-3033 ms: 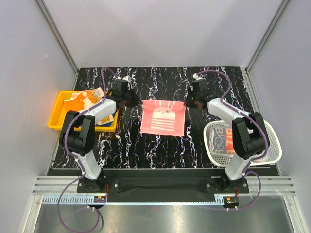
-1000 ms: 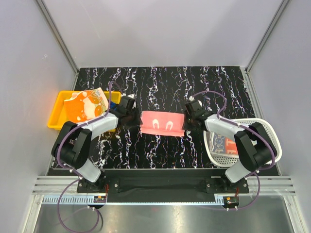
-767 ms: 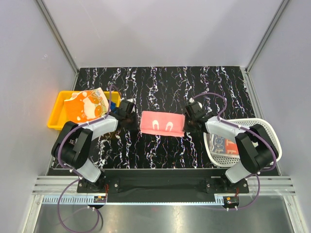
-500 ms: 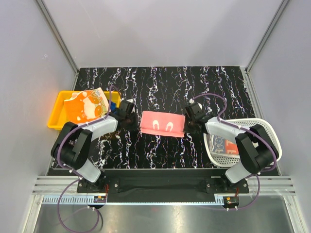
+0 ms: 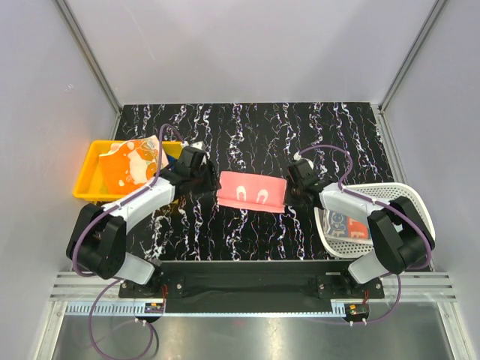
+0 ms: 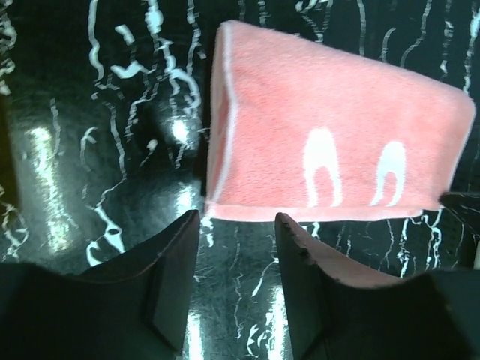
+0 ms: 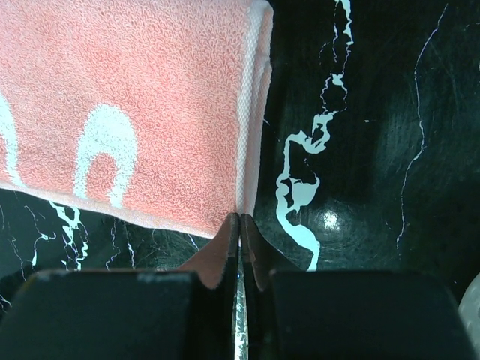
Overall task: Fold and stack the towels
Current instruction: Fold the towel
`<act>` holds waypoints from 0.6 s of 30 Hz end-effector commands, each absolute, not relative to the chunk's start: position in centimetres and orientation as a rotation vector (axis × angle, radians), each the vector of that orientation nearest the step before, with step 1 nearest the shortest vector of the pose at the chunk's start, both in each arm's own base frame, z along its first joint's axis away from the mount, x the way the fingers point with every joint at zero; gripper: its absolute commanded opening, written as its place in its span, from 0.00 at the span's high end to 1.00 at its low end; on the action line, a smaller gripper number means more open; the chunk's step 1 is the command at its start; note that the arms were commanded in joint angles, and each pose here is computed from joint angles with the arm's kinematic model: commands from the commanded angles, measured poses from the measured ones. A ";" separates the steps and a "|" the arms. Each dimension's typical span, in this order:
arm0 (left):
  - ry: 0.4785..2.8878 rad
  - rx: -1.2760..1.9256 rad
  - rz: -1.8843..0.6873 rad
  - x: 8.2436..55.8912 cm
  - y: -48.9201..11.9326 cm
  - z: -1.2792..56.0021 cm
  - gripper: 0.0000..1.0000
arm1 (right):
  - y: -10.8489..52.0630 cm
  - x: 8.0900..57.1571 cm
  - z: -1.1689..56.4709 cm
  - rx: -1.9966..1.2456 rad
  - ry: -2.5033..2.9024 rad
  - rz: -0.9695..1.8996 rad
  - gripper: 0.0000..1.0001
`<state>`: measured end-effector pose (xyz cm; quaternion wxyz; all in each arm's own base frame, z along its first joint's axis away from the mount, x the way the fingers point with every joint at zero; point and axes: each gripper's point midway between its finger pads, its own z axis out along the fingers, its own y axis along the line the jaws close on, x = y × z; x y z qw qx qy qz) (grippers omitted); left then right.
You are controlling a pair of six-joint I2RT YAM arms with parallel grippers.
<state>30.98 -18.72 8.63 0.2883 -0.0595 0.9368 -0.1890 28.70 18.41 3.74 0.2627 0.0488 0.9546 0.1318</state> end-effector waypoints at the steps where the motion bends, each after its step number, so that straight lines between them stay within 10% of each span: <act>1: 2.455 -0.119 -0.509 32.8 -20.4 9.8 0.50 | 18.8 29.0 4.8 0.138 2.536 0.379 0.94; 11: 2.568 -0.141 -0.424 32.5 -20.8 5.0 0.51 | 18.8 28.5 4.6 0.133 2.546 0.389 0.94; 18: 2.581 -0.151 -0.389 32.2 -20.3 4.5 0.83 | 18.9 28.2 4.6 0.131 2.549 0.404 0.95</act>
